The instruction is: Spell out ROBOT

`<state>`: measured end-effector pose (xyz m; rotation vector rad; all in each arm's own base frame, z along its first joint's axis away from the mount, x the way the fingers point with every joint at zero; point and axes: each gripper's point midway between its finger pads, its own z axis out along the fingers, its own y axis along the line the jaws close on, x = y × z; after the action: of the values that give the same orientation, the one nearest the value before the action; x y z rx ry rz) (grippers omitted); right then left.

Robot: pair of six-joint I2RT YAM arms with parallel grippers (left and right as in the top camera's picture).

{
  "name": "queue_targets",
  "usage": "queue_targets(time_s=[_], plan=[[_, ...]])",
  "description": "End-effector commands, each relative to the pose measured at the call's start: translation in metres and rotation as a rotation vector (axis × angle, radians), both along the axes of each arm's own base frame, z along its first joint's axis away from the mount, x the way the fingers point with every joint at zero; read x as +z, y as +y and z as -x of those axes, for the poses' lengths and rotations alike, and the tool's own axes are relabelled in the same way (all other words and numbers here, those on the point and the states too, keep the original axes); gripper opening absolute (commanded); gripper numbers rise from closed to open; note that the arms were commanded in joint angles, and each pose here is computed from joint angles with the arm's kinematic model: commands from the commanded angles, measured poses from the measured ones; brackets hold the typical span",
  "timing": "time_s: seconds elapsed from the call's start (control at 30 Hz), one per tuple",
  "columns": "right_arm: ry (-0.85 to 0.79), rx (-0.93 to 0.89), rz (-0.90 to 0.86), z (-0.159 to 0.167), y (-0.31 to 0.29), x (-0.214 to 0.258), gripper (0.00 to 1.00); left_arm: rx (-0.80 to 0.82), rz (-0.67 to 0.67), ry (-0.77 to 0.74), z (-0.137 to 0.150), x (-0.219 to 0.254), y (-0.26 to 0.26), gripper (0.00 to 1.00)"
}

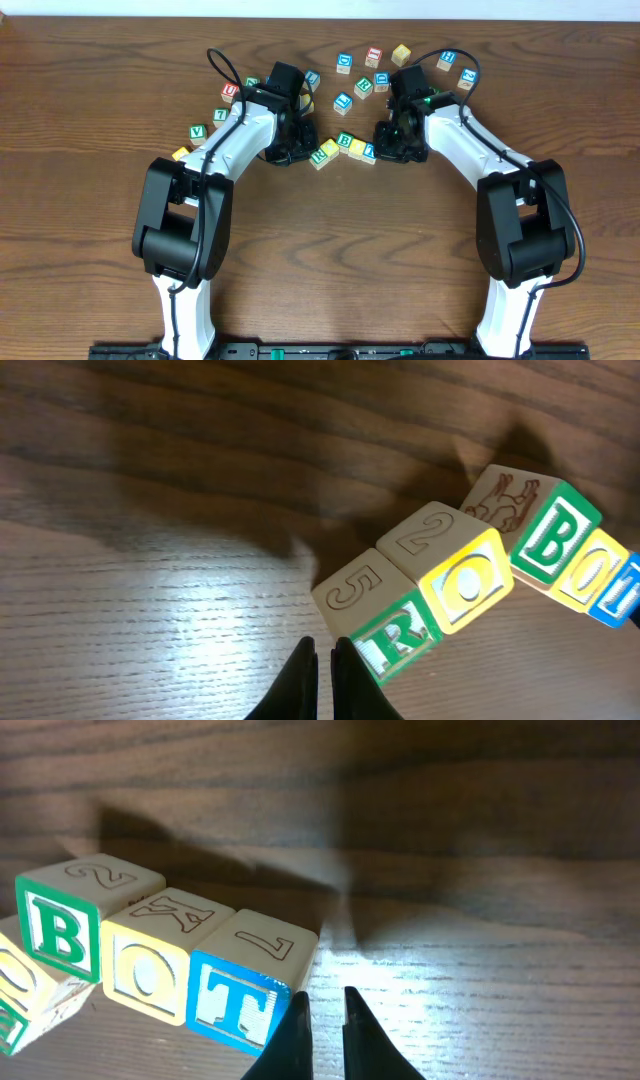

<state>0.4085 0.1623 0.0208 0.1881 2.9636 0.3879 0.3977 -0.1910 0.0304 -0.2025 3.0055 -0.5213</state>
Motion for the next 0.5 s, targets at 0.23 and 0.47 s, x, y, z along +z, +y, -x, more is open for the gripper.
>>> queue_targets(time_s=[0.23,0.47], plan=[[-0.021,-0.018,-0.001,-0.011,-0.013,-0.001,0.12,-0.033,-0.066,-0.026,-0.008,-0.004,0.015,0.08],[-0.092,0.061,-0.017,-0.029,-0.006,0.027,0.19,-0.008,-0.062,-0.154,-0.026,0.049,0.032,0.07]])
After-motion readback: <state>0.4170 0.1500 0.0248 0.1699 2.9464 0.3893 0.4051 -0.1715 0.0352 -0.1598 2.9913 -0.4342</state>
